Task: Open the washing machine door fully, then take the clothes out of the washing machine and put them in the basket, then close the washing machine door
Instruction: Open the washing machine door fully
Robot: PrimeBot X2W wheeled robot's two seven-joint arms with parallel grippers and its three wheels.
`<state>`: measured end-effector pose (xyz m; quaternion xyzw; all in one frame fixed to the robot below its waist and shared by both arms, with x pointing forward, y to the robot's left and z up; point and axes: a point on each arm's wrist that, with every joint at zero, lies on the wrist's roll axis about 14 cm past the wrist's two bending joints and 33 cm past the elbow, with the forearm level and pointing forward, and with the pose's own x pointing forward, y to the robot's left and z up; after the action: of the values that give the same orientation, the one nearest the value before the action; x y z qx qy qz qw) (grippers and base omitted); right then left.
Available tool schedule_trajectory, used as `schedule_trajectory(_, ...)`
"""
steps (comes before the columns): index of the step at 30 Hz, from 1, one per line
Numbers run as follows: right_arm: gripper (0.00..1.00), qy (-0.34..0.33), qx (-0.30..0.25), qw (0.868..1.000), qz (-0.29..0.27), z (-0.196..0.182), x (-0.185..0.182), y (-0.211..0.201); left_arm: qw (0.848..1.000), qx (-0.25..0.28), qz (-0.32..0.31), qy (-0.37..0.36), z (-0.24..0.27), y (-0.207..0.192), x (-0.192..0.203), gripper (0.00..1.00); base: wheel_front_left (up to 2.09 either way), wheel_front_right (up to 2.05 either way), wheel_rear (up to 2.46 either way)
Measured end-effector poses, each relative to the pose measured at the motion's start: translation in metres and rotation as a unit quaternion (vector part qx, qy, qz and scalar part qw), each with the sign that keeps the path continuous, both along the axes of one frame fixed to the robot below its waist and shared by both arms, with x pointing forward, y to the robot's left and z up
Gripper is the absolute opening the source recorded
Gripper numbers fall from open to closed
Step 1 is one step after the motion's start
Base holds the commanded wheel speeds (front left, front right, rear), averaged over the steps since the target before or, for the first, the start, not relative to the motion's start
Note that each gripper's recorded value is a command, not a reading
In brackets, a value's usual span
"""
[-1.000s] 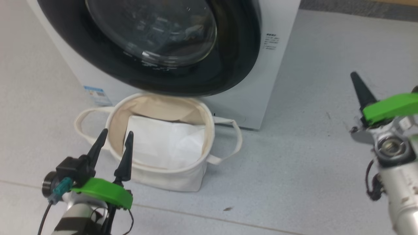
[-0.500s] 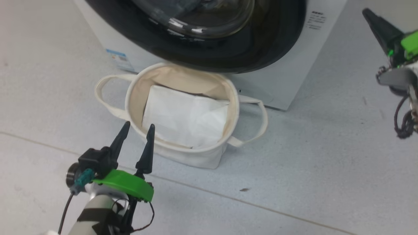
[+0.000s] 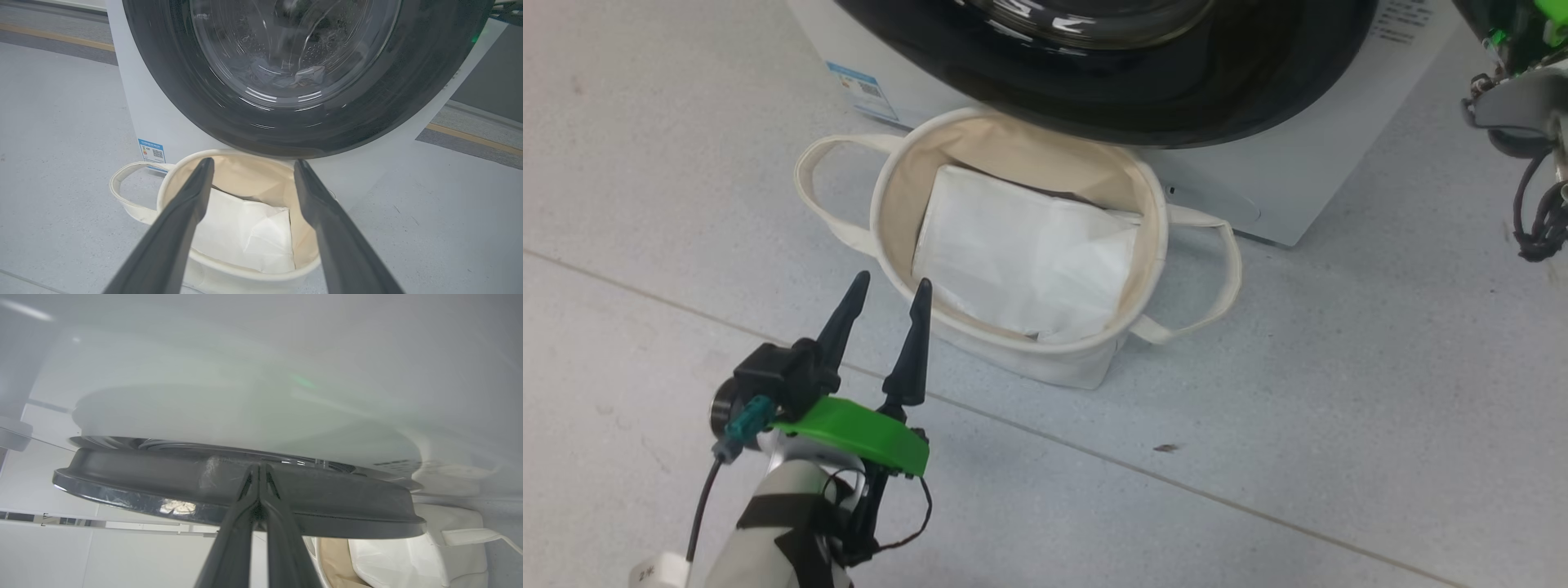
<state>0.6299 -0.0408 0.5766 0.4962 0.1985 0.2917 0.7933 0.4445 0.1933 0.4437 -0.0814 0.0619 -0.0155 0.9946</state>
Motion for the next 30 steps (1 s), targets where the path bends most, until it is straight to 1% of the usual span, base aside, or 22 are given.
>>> schedule_trajectory(8, 0.0, -0.002, 0.001, 1.0, 0.011, -0.001, 0.012, 0.014, 1.0, -0.005, 0.019, 0.008, -0.007, 0.011, -0.002, 1.0, 0.0, 0.0, 0.0)
schedule_trajectory(13, 0.0, 0.008, 0.005, 1.0, 0.014, -0.007, 0.02, 0.021, 1.0, -0.005, 0.026, 0.016, -0.013, 0.014, -0.003, 1.0, 0.0, 0.0, 0.0)
schedule_trajectory(18, 0.0, 0.008, -0.002, 1.0, 0.027, -0.005, 0.019, 0.029, 0.999, -0.006, 0.026, 0.017, -0.013, 0.014, -0.005, 1.0, 0.0, 0.0, 0.0)
schedule_trajectory(23, 0.0, 0.003, -0.014, 0.997, 0.071, 0.002, -0.004, 0.042, 1.0, -0.006, 0.029, 0.001, 0.0, 0.016, -0.008, 1.0, 0.0, 0.0, 0.0)
schedule_trajectory(26, 0.0, 0.005, -0.023, 0.995, 0.102, 0.0, -0.029, 0.055, 0.999, -0.009, 0.039, -0.009, 0.009, 0.021, -0.013, 1.0, 0.0, 0.0, 0.0)
schedule_trajectory(30, 0.0, 0.012, -0.024, 0.987, 0.156, -0.001, -0.07, 0.078, 0.998, -0.007, 0.053, -0.015, 0.015, 0.03, -0.027, 1.0, 0.0, 0.0, 0.0)
